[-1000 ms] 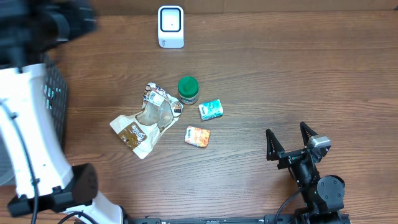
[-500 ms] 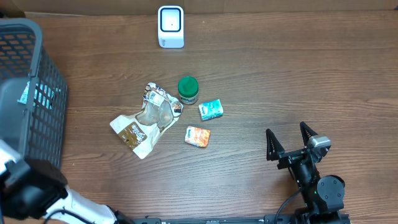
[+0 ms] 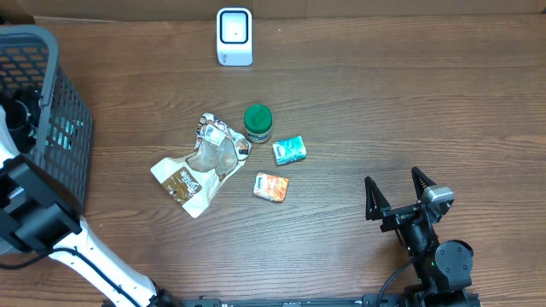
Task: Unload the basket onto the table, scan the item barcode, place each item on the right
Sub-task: 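Reach the left gripper into the basket and grasp the light-green wipes pack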
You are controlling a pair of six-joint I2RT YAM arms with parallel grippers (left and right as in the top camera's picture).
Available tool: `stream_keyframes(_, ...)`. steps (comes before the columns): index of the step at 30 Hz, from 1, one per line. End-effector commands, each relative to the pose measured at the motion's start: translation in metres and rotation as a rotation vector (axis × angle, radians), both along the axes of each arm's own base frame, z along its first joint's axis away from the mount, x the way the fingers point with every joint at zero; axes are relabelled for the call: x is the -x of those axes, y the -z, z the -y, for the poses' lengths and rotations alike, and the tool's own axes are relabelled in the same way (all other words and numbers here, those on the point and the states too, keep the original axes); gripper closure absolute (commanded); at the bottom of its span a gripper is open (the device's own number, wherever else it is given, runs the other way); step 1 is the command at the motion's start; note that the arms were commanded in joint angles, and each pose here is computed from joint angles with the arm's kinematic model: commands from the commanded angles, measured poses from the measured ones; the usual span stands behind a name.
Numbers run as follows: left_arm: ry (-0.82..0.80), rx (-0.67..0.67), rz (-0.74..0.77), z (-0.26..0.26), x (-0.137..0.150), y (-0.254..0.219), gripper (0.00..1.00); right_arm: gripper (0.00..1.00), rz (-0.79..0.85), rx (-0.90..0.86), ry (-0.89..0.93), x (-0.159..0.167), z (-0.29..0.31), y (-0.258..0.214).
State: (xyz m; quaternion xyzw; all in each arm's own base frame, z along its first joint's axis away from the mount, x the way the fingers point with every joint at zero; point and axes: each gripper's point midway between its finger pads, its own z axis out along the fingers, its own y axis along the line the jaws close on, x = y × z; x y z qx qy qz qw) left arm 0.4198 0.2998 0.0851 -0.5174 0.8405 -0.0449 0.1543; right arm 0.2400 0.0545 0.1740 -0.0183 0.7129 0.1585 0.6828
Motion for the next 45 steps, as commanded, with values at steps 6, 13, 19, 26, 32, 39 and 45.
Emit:
stream_keyframes(6,0.011,0.046,-0.072,0.005,0.007,0.037,0.12,0.00,0.001,-0.003,-0.004,0.000,-0.001,0.002)
stream_keyframes(13,0.010,0.025,-0.128,0.006,0.015,0.045,0.11,0.00,0.001,-0.003,-0.004,0.000,-0.001,0.002)
stream_keyframes(19,0.027,0.030,-0.146,0.017,0.017,0.071,0.16,0.00,0.001,-0.003,-0.004,0.000,-0.001,0.002)
stream_keyframes(26,0.048,0.034,-0.173,0.019,0.025,0.077,0.62,0.00,0.001,-0.003,-0.004,0.000,-0.001,0.002)
stream_keyframes(32,0.055,0.040,-0.183,0.019,0.025,0.056,0.96,0.00,0.001,-0.003,-0.004,0.000,-0.001,0.002)
stream_keyframes(39,0.053,0.011,-0.146,0.015,0.019,-0.015,0.96,0.00,0.001,-0.003,-0.004,0.000,-0.001,0.002)
stream_keyframes(45,0.052,-0.101,0.032,0.018,0.017,-0.132,0.96,0.00,0.001,-0.003,-0.004,0.000,-0.001,0.002)
